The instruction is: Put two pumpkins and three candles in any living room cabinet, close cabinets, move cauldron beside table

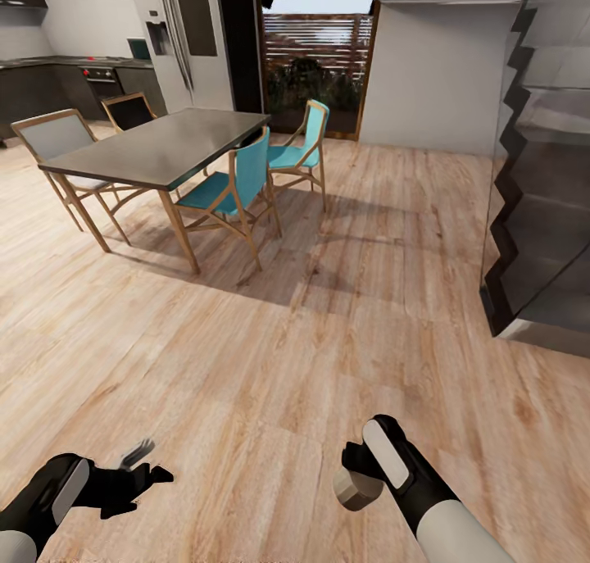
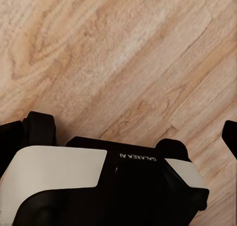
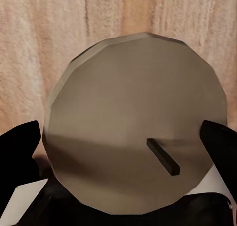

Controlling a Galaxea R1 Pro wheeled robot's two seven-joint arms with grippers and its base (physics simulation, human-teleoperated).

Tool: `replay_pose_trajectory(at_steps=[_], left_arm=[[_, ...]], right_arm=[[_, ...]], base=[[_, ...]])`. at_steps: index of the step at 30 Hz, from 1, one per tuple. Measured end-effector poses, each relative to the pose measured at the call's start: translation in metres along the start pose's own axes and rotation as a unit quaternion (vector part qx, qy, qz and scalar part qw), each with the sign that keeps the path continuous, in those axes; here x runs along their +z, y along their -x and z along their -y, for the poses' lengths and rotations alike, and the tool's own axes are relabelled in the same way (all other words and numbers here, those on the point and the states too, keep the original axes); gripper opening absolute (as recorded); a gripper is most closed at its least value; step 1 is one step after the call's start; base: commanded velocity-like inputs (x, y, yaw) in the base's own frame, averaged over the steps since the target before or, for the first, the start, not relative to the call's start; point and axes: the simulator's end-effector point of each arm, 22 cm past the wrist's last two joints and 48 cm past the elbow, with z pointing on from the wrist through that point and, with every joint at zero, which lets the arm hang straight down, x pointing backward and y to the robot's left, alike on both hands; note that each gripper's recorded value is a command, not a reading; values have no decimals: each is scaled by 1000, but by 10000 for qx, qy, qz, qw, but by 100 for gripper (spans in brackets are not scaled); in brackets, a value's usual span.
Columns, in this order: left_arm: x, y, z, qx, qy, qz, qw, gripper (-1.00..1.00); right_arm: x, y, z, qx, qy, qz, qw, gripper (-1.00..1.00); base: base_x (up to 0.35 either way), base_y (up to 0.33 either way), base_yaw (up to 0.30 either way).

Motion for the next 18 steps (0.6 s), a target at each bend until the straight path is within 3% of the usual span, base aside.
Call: replay_pose_trajectory(at_steps=[6, 11, 15, 17, 18], left_arm=[[-8, -2, 2, 4, 28, -23, 10000, 100], [-16, 4, 0, 90, 148, 130, 9998, 100], [-27, 11, -29, 125, 879, 304, 9956, 100], [-35, 19, -48, 152, 1361, 492, 9893, 100], [-39, 24, -62, 168, 1806, 649, 9813, 100]], right_arm=[[-9, 1, 3, 32, -16, 3, 10000, -100], [-18, 15, 5, 255, -45, 319, 9992, -100], [-25, 21, 9, 262, -128, 465, 9985, -100], [-26, 21, 16, 156, -276, 490, 9983, -100], [-25, 18, 22, 60, -412, 486, 9980, -100]], base=[[0, 0, 115], [0, 0, 9], [0, 0, 1], [0, 0, 0], [0, 0, 0]])
